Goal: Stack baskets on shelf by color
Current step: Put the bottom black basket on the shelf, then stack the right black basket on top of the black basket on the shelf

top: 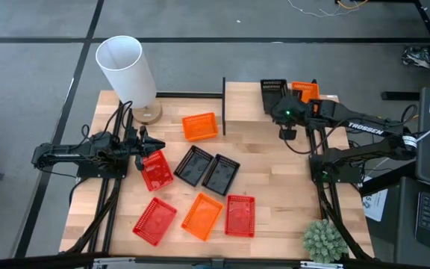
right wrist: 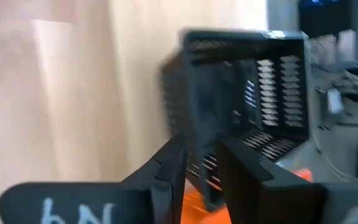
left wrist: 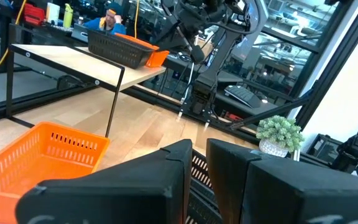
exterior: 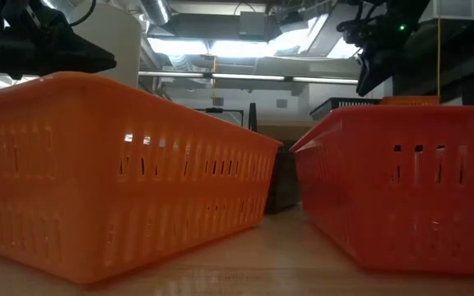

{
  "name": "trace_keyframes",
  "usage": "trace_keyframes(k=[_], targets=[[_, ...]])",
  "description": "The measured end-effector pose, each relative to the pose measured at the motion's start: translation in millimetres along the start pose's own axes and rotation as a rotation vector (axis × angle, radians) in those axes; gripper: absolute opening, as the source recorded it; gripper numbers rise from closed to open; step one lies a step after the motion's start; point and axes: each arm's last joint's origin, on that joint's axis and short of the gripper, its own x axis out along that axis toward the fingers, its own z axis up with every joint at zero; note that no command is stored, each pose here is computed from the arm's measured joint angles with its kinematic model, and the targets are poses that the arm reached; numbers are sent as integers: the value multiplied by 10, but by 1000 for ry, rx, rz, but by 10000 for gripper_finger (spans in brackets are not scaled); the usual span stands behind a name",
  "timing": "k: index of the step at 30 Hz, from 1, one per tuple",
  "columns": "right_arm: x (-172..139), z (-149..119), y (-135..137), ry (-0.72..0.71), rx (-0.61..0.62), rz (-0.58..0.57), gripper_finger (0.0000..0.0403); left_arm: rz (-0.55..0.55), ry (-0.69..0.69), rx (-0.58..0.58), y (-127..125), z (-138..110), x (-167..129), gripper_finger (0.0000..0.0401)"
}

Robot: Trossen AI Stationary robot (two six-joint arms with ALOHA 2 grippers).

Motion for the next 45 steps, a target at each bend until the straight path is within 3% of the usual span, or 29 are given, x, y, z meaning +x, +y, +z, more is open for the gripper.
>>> trace_keyframes(k=[13, 15, 19, 25, 28, 34, 45], targets=[[-162, 155, 269, -130, 159, 117, 86, 0, 0, 0, 0, 0, 0, 41], [-197, 213, 319, -192, 233, 211, 86, 0, 0, 0, 0, 0, 0, 41], [-286, 406, 534, -329, 297, 539, 86, 0, 0, 0, 0, 0, 0, 41], [-325, 872, 1131, -512, 191, 683, 86, 0, 0, 0, 0, 0, 0, 41], [-219, 1067, 1482, -545, 143, 685, 86, 0, 0, 0, 0, 0, 0, 41], [200, 1304, 2085, -460, 225, 676, 86, 0, 0, 0, 0, 0, 0, 41], [492, 1656, 2580, -343, 223, 610, 86, 0, 0, 0, 0, 0, 0, 41]])
